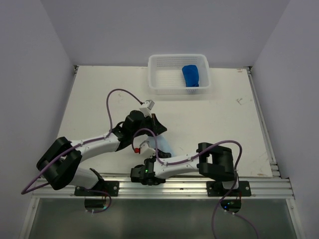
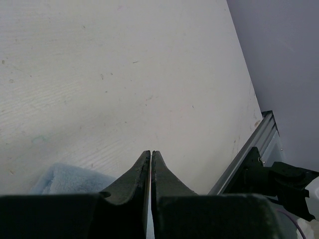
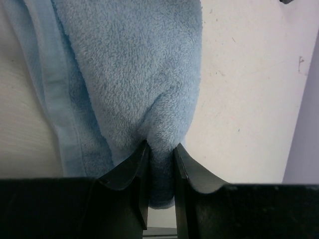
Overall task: Roll the towels
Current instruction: Roll the towel
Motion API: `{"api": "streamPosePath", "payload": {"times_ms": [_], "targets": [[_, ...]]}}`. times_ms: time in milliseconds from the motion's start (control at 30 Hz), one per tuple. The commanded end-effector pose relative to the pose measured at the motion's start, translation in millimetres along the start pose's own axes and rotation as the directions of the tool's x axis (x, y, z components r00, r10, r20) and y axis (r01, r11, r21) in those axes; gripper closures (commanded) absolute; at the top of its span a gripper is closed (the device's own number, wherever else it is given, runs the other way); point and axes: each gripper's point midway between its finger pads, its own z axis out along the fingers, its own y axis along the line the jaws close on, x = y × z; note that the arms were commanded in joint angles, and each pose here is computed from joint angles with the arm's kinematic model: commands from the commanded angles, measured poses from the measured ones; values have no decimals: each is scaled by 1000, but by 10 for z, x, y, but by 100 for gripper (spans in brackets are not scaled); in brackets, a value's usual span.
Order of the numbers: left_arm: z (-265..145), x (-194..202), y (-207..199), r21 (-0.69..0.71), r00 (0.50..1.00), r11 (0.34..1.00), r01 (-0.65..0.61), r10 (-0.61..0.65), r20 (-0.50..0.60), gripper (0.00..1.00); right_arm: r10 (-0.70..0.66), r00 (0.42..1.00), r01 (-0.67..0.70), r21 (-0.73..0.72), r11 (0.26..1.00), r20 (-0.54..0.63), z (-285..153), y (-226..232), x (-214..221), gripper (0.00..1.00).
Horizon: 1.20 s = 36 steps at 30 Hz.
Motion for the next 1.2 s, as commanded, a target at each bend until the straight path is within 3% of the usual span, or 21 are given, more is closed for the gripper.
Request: {"api": "streamPosePath", "payload": {"times_ms": [0,700,1167], "targets": [[-24,-233,-261,74,999,997,-1,-3,45,93,-59,997,55,86,995,45,-34,-66,-93,100],[90,191,-196,138,995,986,90,-83,-52,93,-321,945,306,183,934,61,-155,236,-33,100],[-23,629,201,48,989,994,99,-93,-115,93,-455,889,432,235,871,49,-192,384,32,100]]}}
